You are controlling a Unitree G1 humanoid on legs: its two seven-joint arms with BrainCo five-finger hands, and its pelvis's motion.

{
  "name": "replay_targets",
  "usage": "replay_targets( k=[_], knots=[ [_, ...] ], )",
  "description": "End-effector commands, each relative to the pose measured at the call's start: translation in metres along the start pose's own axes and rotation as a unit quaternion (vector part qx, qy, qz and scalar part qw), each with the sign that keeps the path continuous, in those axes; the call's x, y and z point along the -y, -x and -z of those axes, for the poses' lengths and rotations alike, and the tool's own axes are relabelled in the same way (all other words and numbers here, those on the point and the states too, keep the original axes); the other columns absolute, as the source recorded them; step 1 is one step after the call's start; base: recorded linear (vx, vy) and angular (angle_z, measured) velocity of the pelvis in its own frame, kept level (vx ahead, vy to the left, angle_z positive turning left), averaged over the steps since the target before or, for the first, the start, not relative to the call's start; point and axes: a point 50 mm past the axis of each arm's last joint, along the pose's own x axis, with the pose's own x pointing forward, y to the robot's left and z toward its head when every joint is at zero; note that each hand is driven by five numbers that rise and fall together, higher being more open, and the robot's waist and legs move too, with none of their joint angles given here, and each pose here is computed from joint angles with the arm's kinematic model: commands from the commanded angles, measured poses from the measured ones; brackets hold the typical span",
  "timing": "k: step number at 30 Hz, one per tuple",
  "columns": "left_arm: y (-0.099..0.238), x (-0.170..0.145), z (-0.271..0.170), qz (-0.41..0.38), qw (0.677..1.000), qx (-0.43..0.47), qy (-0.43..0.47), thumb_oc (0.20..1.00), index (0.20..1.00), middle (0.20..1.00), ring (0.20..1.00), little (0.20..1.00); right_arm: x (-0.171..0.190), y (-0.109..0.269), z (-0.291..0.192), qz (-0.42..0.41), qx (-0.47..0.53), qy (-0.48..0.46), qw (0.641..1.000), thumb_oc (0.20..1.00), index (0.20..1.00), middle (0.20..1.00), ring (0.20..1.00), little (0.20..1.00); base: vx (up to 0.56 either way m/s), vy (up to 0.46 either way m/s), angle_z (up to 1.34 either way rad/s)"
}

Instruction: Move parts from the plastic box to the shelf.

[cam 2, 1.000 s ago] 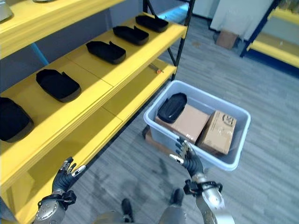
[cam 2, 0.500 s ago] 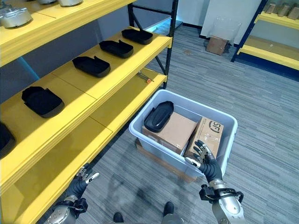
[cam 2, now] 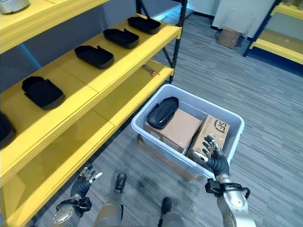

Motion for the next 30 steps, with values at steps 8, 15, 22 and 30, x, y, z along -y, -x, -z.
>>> replay_targets(
  k=[8, 15, 22, 30],
  knots=[
    [-0.002, -0.024, -0.06, -0.037, 0.991, 0.127, -0.036, 1.0, 1.0, 1.0, 1.0, 1.0, -0.024, 0.003, -0.004, -0.047, 0.021, -0.028, 0.998, 1.0, 1.0, 1.0, 1.0, 1.0, 0.04, 0.177, -0.8],
    [-0.002, -0.026, -0.054, -0.037, 0.992, 0.11, -0.046, 1.0, 1.0, 1.0, 1.0, 1.0, -0.02, 0.008, 0.001, -0.036, 0.007, -0.035, 0.999, 1.0, 1.0, 1.0, 1.0, 1.0, 0.07, 0.037, -0.39],
    [-0.002, -0.023, -0.048, -0.023, 0.994, 0.095, -0.056, 1.0, 1.0, 1.0, 1.0, 1.0, -0.015, 0.014, 0.005, -0.027, -0.003, -0.039, 0.999, 1.0, 1.0, 1.0, 1.0, 1.0, 0.06, -0.025, -0.05],
    [0.001, -0.025, -0.041, -0.022, 0.995, 0.08, -0.056, 1.0, 1.0, 1.0, 1.0, 1.0, -0.018, 0.015, 0.009, -0.038, -0.014, -0.033, 0.999, 1.0, 1.0, 1.0, 1.0, 1.0, 0.08, -0.049, 0.06]
  ],
)
